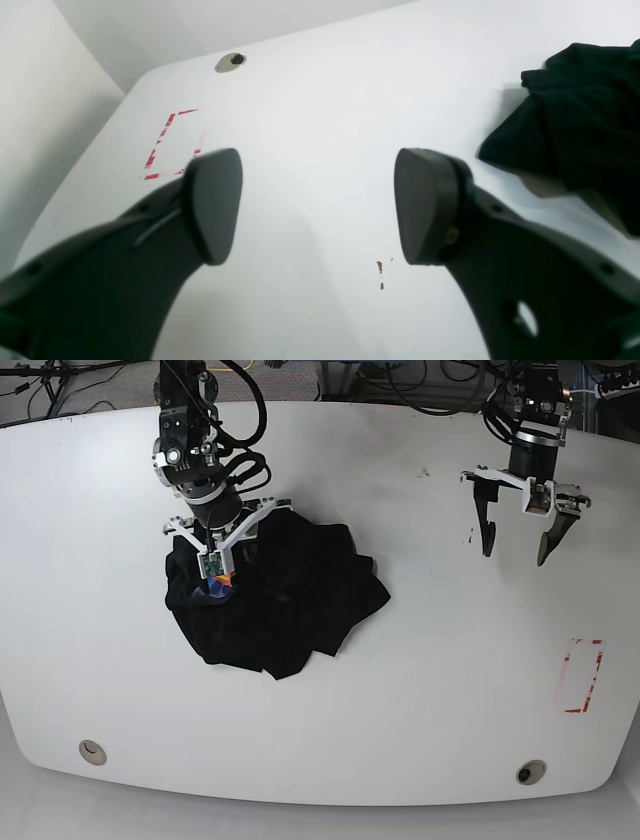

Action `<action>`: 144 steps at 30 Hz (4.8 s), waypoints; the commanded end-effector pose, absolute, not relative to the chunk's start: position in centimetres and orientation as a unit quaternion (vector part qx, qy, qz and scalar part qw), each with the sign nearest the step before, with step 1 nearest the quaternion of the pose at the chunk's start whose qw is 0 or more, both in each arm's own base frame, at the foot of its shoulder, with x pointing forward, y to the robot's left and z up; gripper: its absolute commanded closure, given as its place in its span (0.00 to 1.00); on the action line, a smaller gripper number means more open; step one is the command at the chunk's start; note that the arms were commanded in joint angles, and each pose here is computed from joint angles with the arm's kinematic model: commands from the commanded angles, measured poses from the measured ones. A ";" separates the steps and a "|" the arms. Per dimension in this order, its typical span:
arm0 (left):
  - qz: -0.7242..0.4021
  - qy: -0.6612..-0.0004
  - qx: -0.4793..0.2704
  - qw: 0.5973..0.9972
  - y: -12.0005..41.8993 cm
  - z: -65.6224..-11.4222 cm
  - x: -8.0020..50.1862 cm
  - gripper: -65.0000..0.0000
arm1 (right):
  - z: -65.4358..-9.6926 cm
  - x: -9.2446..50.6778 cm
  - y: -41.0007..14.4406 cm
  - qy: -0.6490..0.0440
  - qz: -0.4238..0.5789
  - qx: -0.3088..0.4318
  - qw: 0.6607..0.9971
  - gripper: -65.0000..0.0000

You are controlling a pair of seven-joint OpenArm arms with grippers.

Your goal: Fold the T-shirt properly

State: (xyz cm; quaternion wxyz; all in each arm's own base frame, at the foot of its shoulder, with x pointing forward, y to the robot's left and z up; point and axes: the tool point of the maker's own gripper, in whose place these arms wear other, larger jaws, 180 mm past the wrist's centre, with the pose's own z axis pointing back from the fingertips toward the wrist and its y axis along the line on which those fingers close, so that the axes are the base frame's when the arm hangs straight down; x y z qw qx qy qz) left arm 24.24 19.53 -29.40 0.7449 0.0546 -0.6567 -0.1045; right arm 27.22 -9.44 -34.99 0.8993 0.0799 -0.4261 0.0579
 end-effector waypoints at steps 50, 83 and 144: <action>-0.106 -0.669 0.061 0.733 19.8 -28.5 24.5 0.30 | -31.3 30.4 -6.5 -0.485 0.122 0.082 0.862 0.45; -0.104 -0.665 0.058 0.737 19.6 -28.8 24.5 0.30 | -32.1 30.2 -7.5 -0.485 0.130 0.065 0.862 0.51; -0.104 -0.675 0.063 0.728 20.0 -28.2 25.0 0.29 | -29.5 32.1 -6.7 -0.515 0.137 0.071 0.843 1.00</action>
